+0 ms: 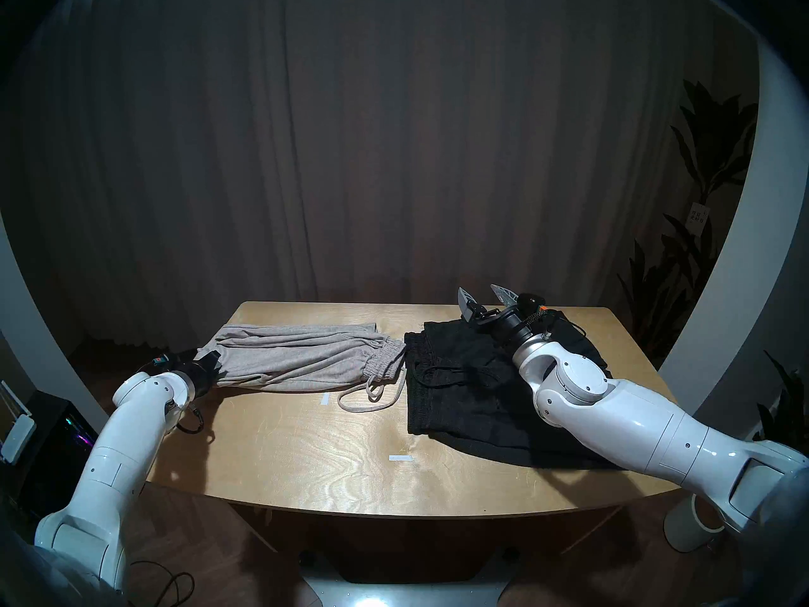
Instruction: Fold pants twice and stack them
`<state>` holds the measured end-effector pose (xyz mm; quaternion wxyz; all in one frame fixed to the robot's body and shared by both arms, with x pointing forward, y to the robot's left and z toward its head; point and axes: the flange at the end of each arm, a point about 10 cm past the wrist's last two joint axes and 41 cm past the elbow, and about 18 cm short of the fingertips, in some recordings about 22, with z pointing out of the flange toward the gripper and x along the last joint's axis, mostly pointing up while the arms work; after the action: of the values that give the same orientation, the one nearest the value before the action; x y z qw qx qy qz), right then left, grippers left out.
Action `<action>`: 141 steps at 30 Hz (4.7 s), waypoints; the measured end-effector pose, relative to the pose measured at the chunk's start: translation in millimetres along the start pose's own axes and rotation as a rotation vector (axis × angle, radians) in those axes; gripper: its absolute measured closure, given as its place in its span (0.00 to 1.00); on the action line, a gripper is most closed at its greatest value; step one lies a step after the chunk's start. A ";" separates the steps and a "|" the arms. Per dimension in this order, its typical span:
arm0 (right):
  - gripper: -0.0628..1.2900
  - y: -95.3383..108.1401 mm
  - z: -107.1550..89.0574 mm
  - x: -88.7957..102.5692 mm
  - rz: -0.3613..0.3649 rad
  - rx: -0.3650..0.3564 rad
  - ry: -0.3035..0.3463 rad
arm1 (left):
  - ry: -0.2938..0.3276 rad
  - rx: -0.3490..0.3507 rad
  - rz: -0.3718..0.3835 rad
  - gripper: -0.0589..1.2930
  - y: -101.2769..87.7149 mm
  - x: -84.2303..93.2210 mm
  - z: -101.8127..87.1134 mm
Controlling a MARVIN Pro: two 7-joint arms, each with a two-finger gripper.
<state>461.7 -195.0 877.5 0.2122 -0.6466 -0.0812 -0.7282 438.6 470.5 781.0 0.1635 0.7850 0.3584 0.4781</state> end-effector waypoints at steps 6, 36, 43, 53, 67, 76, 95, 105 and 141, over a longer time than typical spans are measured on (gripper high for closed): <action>0.03 0.5 -1.7 -0.9 0.003 -0.002 -0.001 | 0.031 -0.012 0.029 0.92 12.2 6.3 -2.5; 0.03 20.6 -21.5 -6.8 0.026 -0.067 -0.020 | 0.034 -0.230 0.296 0.92 120.4 -14.1 22.0; 0.03 23.1 -24.8 -7.0 0.029 -0.077 -0.016 | 0.025 -0.280 0.330 0.92 138.1 -18.0 25.2; 0.03 25.7 -30.0 -6.2 0.028 -0.089 -0.008 | -0.017 -0.368 0.417 0.92 156.0 -34.2 23.2; 0.03 27.5 -39.5 -4.2 0.018 -0.093 0.006 | -0.077 -0.502 0.494 0.92 190.8 -61.2 4.6; 0.03 28.8 -48.2 -4.4 0.020 -0.096 0.007 | -0.121 -0.584 0.589 0.92 207.8 -92.5 -15.8; 0.03 34.5 -57.0 -2.5 0.029 -0.105 0.014 | -0.184 -0.572 0.806 0.43 225.8 -174.7 -19.9; 0.03 37.8 -58.4 -0.6 0.031 -0.108 0.024 | -0.208 -0.618 0.801 0.32 237.6 -180.6 -26.4; 0.03 13.9 -79.9 -7.1 0.310 -0.284 0.004 | -0.100 -0.651 0.380 0.05 240.3 -74.7 -41.9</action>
<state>395.5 -237.4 856.4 0.2287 -0.6733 0.1233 -0.6922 478.6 247.5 898.2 0.3299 0.7669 0.0274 0.5498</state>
